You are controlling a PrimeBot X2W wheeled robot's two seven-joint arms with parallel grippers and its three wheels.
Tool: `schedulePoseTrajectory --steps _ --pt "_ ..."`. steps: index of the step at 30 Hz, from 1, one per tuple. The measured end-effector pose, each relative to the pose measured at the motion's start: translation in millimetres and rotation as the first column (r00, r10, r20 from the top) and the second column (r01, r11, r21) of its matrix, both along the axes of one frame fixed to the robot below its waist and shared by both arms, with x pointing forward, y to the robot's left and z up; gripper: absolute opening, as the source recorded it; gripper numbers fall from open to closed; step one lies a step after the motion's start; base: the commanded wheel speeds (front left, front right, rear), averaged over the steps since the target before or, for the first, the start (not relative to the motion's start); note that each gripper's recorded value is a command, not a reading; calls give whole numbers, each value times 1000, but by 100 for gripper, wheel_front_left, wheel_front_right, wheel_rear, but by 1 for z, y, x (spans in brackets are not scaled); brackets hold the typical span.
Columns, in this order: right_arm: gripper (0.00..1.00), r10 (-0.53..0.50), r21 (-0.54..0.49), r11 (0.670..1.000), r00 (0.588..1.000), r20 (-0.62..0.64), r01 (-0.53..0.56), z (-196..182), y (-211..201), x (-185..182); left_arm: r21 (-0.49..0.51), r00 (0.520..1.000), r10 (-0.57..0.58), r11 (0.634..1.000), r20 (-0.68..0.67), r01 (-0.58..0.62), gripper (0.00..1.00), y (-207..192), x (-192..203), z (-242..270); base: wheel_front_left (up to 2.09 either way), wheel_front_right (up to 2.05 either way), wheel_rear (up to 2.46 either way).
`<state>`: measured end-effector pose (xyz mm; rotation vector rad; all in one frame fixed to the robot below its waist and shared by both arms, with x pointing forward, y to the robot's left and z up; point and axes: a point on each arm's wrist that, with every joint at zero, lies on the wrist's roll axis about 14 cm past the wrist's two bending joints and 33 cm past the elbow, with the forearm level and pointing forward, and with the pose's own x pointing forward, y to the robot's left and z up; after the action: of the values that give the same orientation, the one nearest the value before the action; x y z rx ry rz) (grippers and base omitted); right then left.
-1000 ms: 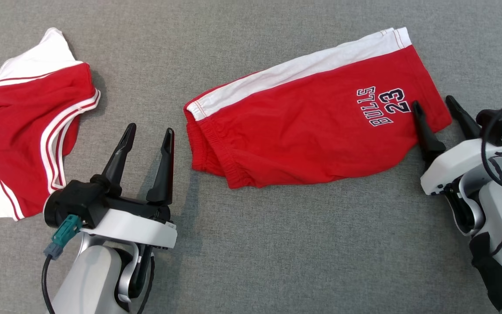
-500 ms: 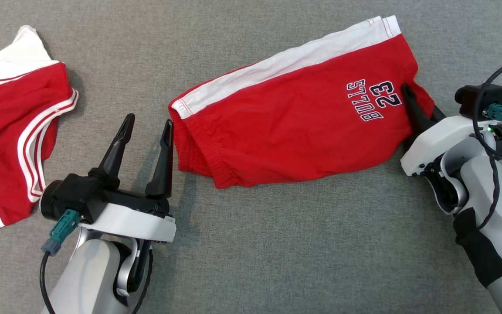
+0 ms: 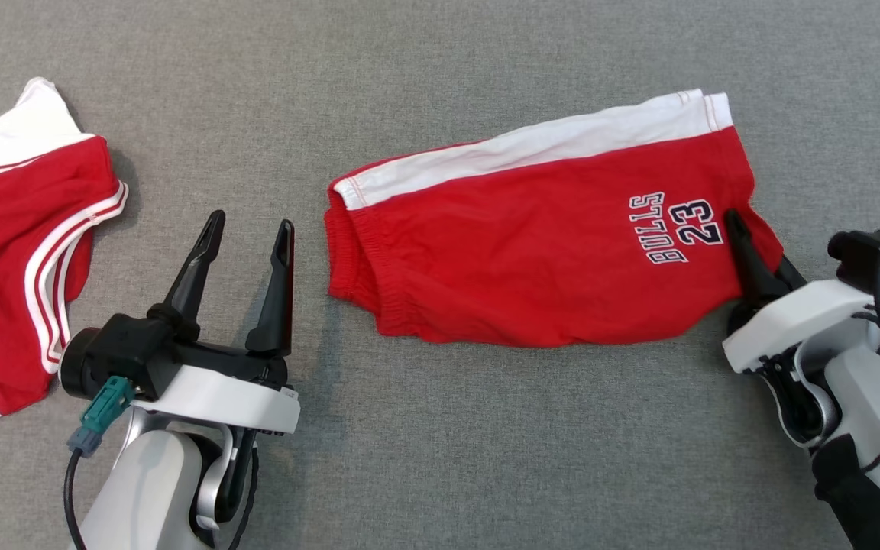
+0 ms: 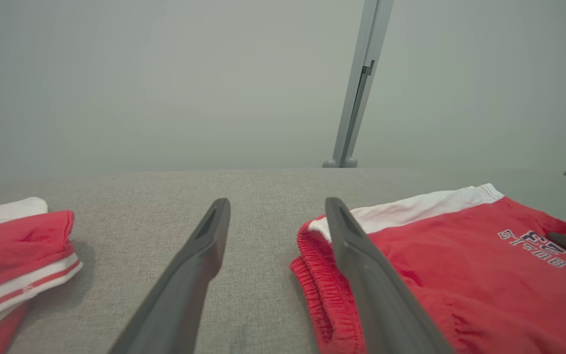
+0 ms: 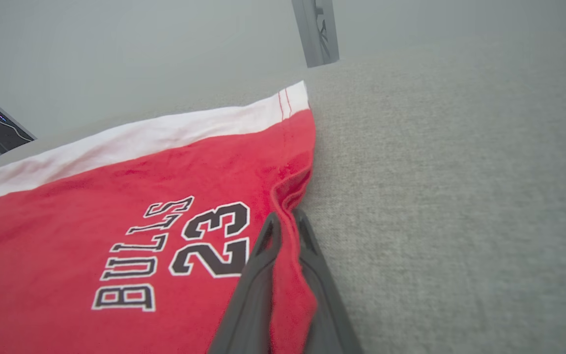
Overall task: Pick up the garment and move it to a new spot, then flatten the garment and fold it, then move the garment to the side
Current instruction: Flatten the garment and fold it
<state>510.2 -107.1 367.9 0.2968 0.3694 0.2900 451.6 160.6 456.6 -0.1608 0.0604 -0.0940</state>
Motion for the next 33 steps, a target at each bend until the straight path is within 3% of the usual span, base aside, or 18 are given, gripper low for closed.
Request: schedulePoseTrajectory --steps 7,17,19,22,25,33 --pt "0 -84 -25 996 996 -18 83 -5 -41 -27 -8 1000 -9 1000 11 9 100 -5 -3 8 0 0 0" --pt "0 -139 -8 990 990 -27 139 -1 -53 -52 -16 1000 -25 1000 16 25 100 -12 -4 12 0 0 0" --pt "0 -81 -21 996 995 59 82 37 -42 -41 -22 999 -31 999 36 32 100 -15 -7 22 0 0 0" --pt "0 -16 -36 999 993 114 20 61 -24 -32 -22 999 -33 999 39 34 100 -16 -9 24 0 0 0" --pt "0 98 -23 995 975 197 -95 99 21 -18 -27 999 -32 999 39 33 100 -15 -13 25 0 0 0" --pt "0 303 88 936 909 285 -340 147 130 -26 -35 999 -2 999 37 3 100 -6 -22 26 0 0 0"
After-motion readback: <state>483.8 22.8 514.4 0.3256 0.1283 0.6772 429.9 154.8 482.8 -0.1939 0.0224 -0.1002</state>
